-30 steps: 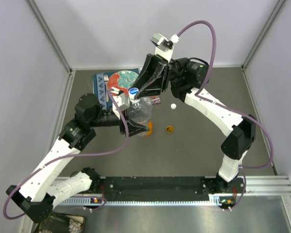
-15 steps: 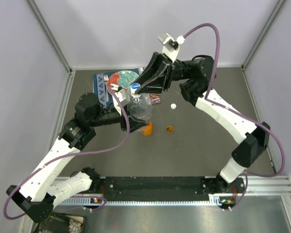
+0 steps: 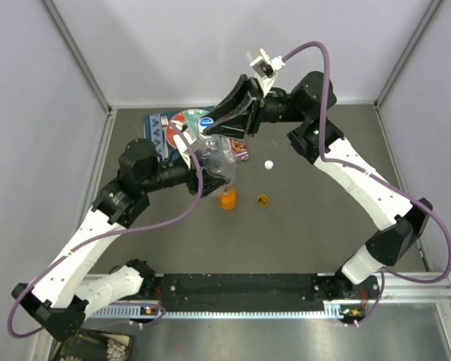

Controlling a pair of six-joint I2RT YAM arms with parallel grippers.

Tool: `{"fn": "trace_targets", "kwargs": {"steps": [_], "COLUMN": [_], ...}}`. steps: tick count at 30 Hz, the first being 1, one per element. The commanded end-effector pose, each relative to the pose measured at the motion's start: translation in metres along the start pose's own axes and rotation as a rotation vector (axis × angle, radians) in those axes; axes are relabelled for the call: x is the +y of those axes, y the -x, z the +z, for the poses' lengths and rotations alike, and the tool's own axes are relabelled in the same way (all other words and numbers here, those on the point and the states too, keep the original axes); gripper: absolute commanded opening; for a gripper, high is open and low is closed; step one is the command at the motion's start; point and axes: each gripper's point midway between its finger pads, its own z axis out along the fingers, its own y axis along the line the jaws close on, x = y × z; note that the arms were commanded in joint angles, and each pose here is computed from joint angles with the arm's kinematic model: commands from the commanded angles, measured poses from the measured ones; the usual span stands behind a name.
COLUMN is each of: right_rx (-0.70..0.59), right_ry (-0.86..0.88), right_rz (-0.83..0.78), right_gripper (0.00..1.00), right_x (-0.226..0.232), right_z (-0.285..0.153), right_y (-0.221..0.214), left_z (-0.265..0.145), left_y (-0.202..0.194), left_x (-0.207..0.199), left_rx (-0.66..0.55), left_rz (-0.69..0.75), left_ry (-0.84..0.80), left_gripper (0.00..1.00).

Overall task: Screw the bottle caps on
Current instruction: Screw the bottle cap onto the plastic bottle.

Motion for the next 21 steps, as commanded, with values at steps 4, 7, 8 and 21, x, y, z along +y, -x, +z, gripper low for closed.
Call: {"fn": "trace_targets", "kwargs": {"steps": [4, 7, 8, 21], "right_rx": [0.154, 0.153, 0.15, 0.181], "right_ry": [0.112, 0.099, 0.094, -0.11], "right_rz": [0.146, 0.166, 0.18, 0.28], "right_gripper": [0.0, 0.0, 0.0, 0.0], "right_x": [0.032, 0.033, 0.033, 0.005], "right_z": [-0.006, -0.005, -0.004, 0.006], "right_y": [-0.049, -0.055, -0.056, -0.095], "left_z": [-0.025, -0.027, -0.028, -0.038], "left_y": [0.108, 0.112, 0.113, 0.125], "left_x": [0.023, 0.028, 0.028, 0.046], "left_rx": [-0.335, -0.346, -0.345, -0.363], "left_rz": [0.092, 0.099, 0.103, 0.17], "left_ry": [0.189, 0.22, 0.222, 0.342], "left_gripper": [0.06, 0.06, 0.06, 0.06]}}
